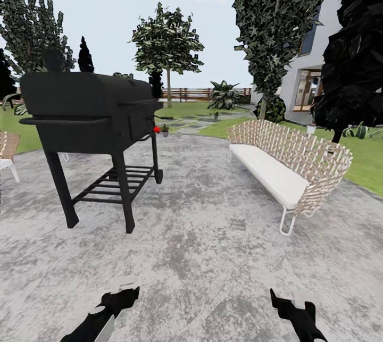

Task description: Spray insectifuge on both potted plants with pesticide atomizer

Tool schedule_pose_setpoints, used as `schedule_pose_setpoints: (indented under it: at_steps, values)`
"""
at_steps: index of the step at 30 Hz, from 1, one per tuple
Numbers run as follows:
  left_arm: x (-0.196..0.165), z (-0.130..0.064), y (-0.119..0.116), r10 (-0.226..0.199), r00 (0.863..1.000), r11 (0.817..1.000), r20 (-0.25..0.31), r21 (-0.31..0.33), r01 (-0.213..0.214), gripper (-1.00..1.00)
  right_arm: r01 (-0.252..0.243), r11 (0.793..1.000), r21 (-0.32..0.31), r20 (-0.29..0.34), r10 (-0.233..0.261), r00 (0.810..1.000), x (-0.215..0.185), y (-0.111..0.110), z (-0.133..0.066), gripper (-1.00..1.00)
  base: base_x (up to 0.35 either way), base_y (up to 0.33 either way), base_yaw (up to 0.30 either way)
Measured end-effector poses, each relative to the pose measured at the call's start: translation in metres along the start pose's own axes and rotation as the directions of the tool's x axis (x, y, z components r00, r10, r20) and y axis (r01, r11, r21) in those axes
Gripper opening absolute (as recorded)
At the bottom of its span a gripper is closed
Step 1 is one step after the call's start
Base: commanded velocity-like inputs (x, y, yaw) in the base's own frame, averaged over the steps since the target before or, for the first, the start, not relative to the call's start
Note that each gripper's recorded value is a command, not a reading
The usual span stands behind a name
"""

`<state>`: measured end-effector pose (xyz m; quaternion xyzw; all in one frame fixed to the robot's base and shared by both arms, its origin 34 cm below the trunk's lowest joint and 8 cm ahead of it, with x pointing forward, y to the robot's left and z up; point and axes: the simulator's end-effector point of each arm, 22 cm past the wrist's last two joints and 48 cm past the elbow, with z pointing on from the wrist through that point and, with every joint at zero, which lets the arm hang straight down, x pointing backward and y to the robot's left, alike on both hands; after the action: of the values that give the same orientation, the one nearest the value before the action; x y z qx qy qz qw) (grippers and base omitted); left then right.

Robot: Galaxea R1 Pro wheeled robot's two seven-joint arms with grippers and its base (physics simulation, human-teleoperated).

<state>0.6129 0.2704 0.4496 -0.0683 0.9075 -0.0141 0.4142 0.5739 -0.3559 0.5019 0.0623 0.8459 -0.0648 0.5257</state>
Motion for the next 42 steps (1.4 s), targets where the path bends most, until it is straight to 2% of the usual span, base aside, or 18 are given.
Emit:
schedule_pose_setpoints:
  at_steps: [10, 27, 42]
  values:
    - [-0.003, -0.001, 0.000, 0.000, 1.000, 1.000, 0.005, -0.001, 0.000, 1.00, 0.000, 1.000, -0.002, 0.004, 0.000, 1.000, -0.002, 0.000, 0.000, 1.00, 0.070, -0.072, 0.167]
    - [-0.003, -0.001, 0.000, 0.001, 1.000, 1.000, 0.006, 0.000, -0.001, 1.00, 0.000, 1.000, 0.000, 0.002, 0.000, 1.000, -0.001, -0.002, 0.000, 1.00, 0.002, -0.002, 0.012]
    - [0.025, 0.015, 0.003, 0.000, 1.000, 1.000, 0.007, 0.000, 0.000, 1.00, 0.000, 1.000, 0.001, -0.001, 0.000, 1.000, 0.032, -0.001, 0.008, 1.00, 0.000, 0.000, 0.000]
